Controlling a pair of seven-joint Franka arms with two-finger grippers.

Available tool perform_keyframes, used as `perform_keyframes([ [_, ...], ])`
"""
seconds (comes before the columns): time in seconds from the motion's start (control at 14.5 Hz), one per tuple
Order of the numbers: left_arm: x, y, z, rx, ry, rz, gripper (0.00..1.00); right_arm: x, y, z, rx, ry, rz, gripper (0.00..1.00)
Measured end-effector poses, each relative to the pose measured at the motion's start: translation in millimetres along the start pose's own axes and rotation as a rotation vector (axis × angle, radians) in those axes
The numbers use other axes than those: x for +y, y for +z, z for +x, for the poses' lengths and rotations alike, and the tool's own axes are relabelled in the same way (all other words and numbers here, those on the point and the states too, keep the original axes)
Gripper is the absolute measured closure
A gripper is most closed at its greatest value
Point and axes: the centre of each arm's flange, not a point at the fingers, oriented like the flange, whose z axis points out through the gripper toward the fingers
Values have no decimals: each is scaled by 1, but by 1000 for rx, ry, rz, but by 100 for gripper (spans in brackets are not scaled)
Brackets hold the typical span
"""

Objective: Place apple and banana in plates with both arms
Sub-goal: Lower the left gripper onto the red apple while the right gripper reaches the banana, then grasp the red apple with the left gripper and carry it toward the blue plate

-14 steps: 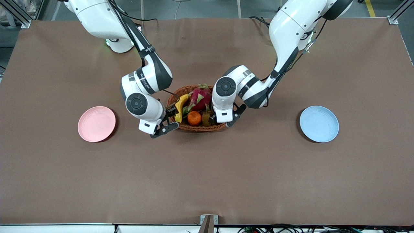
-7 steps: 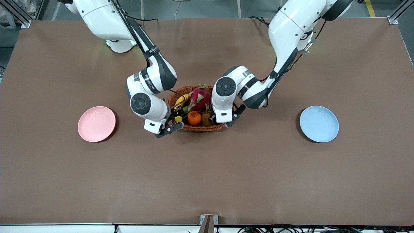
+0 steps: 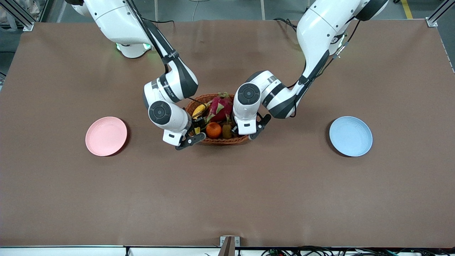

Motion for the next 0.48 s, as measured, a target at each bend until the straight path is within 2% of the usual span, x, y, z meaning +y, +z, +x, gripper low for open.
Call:
perform_keyframes([
  [0.28,-9,-50,4,41,8,28,28,-5,1,2,14,-13,-6,37],
  [0.48,-14,-80,18,61,25,31,28,-8,1,2,18,-51,-49,38],
])
